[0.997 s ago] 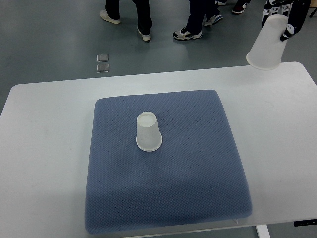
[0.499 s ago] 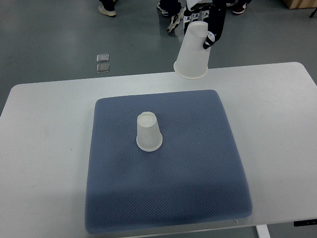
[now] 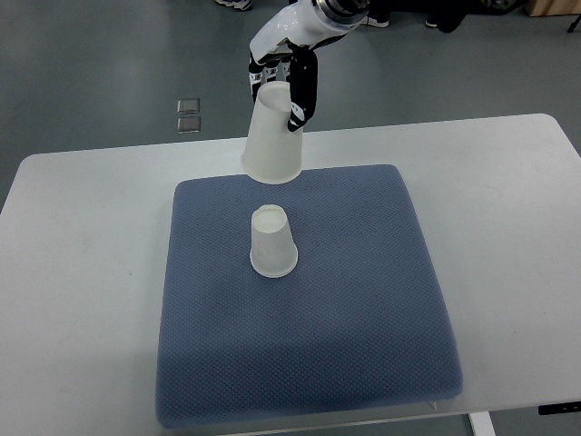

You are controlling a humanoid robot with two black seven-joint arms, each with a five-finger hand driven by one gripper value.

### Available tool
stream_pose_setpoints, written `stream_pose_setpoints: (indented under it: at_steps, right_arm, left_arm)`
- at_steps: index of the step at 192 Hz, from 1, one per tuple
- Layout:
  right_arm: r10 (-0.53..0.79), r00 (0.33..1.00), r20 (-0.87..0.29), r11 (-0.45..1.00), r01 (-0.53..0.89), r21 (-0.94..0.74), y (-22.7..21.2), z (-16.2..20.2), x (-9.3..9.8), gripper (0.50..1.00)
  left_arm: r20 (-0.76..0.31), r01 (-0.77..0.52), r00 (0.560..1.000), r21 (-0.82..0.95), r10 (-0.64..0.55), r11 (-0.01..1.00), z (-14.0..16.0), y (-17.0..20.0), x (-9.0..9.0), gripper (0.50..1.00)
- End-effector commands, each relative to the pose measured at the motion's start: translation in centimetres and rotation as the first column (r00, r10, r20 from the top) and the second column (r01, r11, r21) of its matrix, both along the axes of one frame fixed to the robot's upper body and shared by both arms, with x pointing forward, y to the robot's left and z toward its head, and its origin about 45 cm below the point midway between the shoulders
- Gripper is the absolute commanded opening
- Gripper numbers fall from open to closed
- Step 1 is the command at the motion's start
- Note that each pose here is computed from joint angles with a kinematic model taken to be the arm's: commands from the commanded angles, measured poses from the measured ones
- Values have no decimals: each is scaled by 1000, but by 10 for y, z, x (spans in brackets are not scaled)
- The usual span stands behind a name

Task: Stack paper cups
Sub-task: 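Carry the cup over the cup on the mat and lower it, then press the held cup down onto the cup on the mat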

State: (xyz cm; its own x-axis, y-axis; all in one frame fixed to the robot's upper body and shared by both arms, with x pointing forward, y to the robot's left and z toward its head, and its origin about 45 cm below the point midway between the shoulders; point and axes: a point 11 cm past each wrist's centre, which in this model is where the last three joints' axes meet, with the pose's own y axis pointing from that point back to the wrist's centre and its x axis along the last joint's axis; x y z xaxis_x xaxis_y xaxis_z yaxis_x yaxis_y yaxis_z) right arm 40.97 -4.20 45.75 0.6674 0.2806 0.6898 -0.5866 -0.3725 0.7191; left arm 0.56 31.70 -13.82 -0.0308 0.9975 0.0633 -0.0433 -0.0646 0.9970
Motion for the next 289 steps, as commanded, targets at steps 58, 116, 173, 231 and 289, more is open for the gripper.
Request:
stream_pose_setpoints:
  at_steps: [58,116,173,231,289]
  right_arm:
    - [12,998,-59,1000,-12,8,10,-23,-6,674]
    - [-5,998,-67,1000,7,24,6,-39,-2,674]
    - [-15,997,-80,999,18,34,3,-50,-1,674]
    - [-35,994,-102,999,39,37,-3,-67,2,676]
    - [-44,994,-101,998,49,49,-5,-74,3,678]
  left_arm:
    - [0,0,1000,-3,0,1000,0,-1,0,1000]
    - [0,-1,1000,-2,1,1000,0,-1,0,1000]
    - [0,-1,1000,-2,1,1000,0,-1,0,1000]
    - [0,-1,1000,-2,1,1000,0,-1,0,1000]
    - [0,-1,1000,-2,1,1000,0,-1,0,1000]
